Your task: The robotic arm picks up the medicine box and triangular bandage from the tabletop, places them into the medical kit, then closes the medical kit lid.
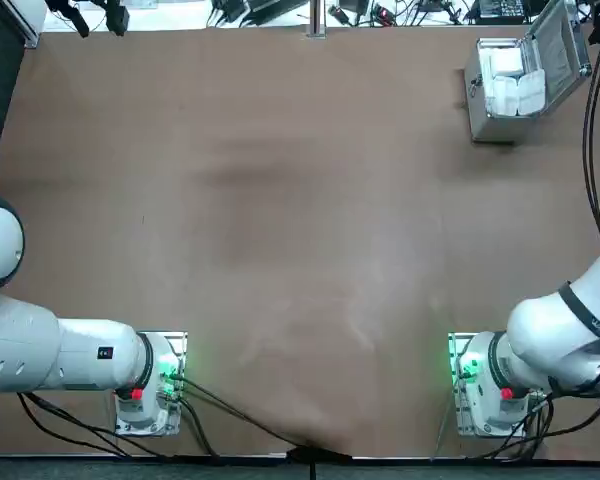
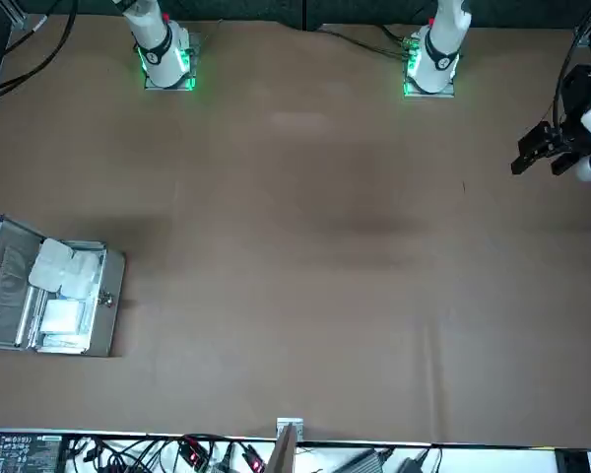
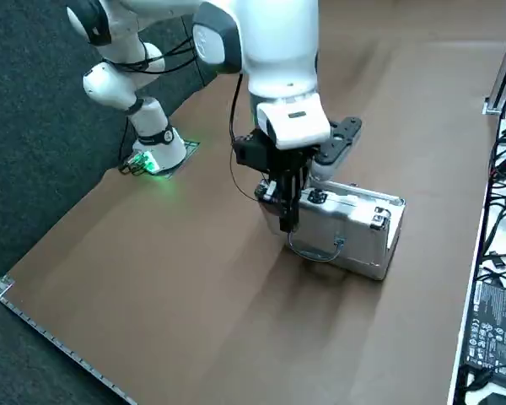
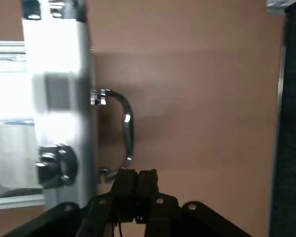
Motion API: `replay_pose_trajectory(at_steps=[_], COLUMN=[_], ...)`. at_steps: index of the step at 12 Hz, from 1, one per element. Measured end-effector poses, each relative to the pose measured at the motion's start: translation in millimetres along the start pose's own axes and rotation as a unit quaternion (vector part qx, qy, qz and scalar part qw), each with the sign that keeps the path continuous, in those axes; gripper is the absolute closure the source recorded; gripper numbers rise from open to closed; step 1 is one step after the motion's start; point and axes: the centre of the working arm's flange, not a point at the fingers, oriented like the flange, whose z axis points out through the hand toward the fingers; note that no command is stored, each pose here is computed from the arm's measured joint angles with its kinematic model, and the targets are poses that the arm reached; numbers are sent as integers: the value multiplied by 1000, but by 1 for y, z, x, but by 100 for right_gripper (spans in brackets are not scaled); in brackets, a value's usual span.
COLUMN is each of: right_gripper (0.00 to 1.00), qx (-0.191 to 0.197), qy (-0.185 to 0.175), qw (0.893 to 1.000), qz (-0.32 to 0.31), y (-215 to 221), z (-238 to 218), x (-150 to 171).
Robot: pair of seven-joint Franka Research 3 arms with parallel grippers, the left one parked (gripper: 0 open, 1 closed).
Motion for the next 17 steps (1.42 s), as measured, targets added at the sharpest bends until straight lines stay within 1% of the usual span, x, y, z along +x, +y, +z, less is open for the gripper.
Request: replay_pose_trajectory(at_steps=[3,6,11,15,17], right_gripper=[99,99,99,99,96], qx=[40,58,65,65,67], qy=[7,14,14,20,18], qw=[999,998,996,995,995], qz=[3,-11,-54,-67,-78], y=[-14,-36,-96,-113,-129], z=[6,2,-12,-29,-43], x=[5,12,24,25,22])
